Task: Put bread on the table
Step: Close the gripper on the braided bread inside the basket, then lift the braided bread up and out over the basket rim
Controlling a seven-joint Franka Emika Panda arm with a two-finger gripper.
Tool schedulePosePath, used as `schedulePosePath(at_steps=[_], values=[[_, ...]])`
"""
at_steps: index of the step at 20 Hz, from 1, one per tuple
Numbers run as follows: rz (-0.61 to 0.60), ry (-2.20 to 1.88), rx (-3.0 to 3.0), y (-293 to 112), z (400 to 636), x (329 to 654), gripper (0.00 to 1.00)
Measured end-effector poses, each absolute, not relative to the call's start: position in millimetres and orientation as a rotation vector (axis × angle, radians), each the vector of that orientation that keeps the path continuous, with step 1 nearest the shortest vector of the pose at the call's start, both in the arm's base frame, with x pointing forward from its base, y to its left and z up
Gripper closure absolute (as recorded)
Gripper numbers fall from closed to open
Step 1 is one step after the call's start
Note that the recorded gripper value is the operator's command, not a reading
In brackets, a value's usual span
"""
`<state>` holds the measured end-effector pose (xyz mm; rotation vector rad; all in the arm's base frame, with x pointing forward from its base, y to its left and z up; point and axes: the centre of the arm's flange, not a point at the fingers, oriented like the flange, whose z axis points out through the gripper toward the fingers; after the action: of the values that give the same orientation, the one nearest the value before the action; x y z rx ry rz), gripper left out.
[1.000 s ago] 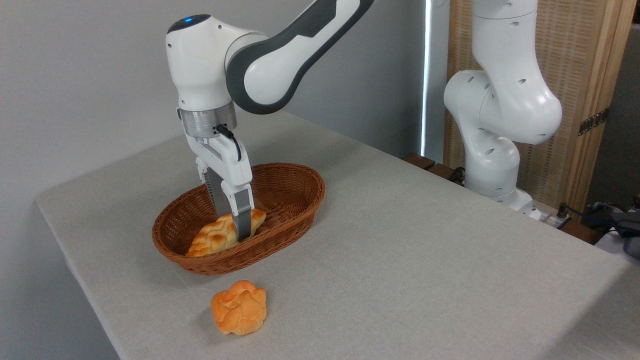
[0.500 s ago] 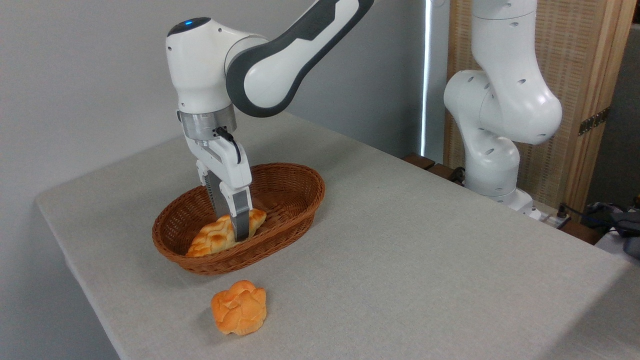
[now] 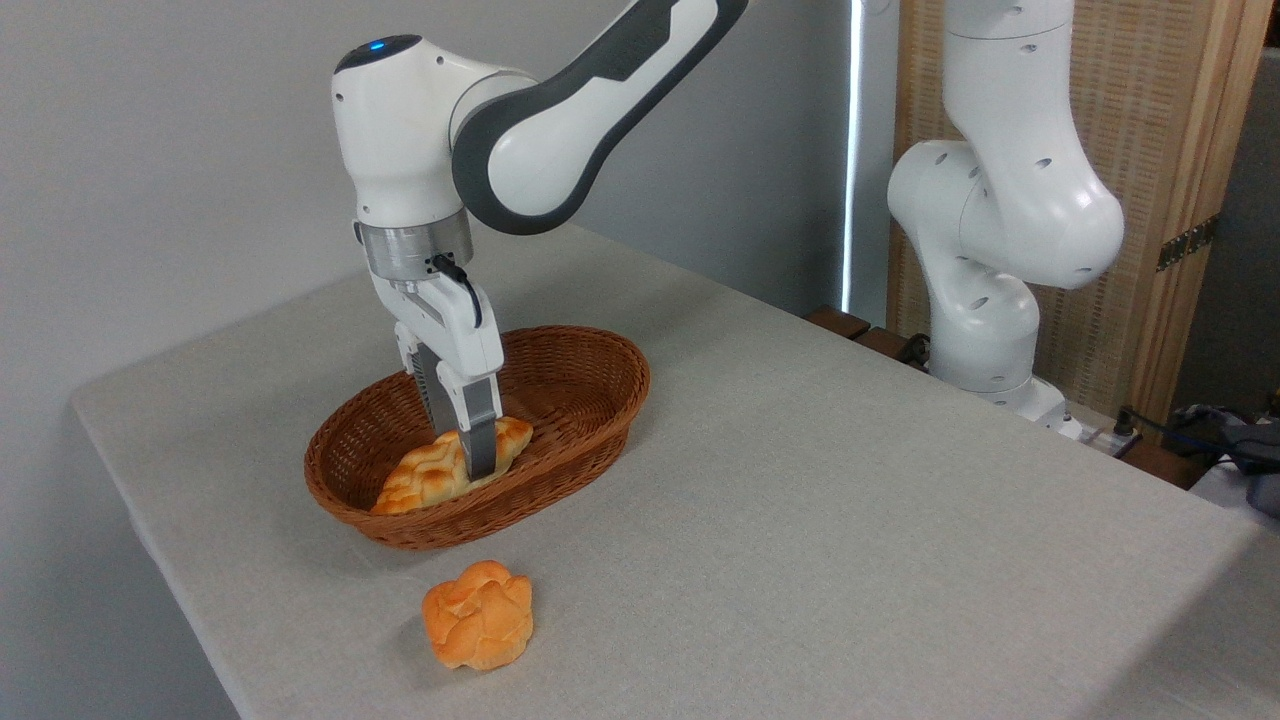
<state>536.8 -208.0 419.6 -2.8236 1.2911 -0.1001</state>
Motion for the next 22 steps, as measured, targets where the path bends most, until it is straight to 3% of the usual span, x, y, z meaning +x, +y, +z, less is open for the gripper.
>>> schedulePosePath(at_steps=[6,13,15,22], values=[[-0.100,1.291,-2.824,-208.0,419.6,536.8,0.52],[-0.087,1.271,-2.870,-208.9,421.7,536.0,0.60],[-0.066,1.263,-2.894,-209.9,427.3,536.1,0.65],[-0.007,1.253,-2.937,-212.5,455.3,538.1,0.65]])
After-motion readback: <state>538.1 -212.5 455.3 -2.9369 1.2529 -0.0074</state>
